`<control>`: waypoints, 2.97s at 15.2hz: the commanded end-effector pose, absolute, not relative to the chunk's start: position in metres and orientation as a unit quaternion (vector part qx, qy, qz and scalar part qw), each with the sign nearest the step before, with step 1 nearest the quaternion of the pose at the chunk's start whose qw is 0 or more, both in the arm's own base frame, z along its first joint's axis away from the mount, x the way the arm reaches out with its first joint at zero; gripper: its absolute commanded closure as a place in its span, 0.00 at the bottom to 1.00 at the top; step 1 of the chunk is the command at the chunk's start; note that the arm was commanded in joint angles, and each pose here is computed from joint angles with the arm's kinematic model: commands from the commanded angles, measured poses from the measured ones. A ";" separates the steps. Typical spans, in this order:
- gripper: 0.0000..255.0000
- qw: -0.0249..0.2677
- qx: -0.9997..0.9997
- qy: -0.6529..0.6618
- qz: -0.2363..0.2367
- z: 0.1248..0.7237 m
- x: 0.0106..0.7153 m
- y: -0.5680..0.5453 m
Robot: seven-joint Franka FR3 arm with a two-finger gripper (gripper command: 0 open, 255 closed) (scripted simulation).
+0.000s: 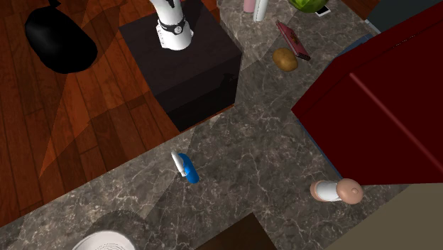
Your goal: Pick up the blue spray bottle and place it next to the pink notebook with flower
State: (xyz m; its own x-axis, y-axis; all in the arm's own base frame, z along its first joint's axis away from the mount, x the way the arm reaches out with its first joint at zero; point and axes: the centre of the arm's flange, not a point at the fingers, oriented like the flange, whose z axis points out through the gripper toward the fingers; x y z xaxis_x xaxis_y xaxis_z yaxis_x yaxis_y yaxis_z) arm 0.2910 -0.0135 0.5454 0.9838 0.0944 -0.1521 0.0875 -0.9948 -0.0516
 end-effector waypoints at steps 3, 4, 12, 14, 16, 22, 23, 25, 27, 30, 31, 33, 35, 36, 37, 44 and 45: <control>0.00 0.021 -0.996 -0.045 0.073 0.539 0.311 -0.027; 0.00 0.020 -0.996 -0.045 0.071 0.536 0.321 -0.034; 0.00 0.015 -0.998 -0.042 0.053 0.512 0.402 -0.088; 0.00 0.014 -0.998 -0.042 0.048 0.506 0.422 -0.101; 0.00 0.013 -0.998 -0.041 0.044 0.501 0.443 -0.115; 0.00 0.009 -0.999 -0.039 0.031 0.487 0.504 -0.156; 0.00 0.008 -0.999 -0.039 0.028 0.484 0.514 -0.163; 0.00 0.007 -0.999 -0.038 0.024 0.480 0.535 -0.177; 0.00 0.005 -0.999 -0.037 0.019 0.476 0.555 -0.190; 0.00 0.003 -0.999 -0.036 0.013 0.470 0.586 -0.211; 0.00 0.003 -0.999 -0.036 0.010 0.469 0.596 -0.218; 0.00 0.001 -0.999 -0.035 0.006 0.465 0.617 -0.232; 0.00 0.000 -0.999 -0.035 0.001 0.462 0.637 -0.246; 0.00 0.000 -0.999 -0.035 0.000 0.461 0.643 -0.250; 0.00 0.000 -0.999 -0.035 0.000 0.456 0.643 -0.250; 0.00 0.000 -0.999 -0.035 0.000 0.421 0.643 -0.250; 0.00 0.000 -0.999 -0.035 0.000 0.421 0.643 -0.250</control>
State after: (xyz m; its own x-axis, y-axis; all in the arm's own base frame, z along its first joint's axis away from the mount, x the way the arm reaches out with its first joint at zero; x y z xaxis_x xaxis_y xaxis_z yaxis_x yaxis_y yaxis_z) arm 0.6430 -0.2495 0.4234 0.9976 0.0694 -0.0010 0.0694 -0.9976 0.0001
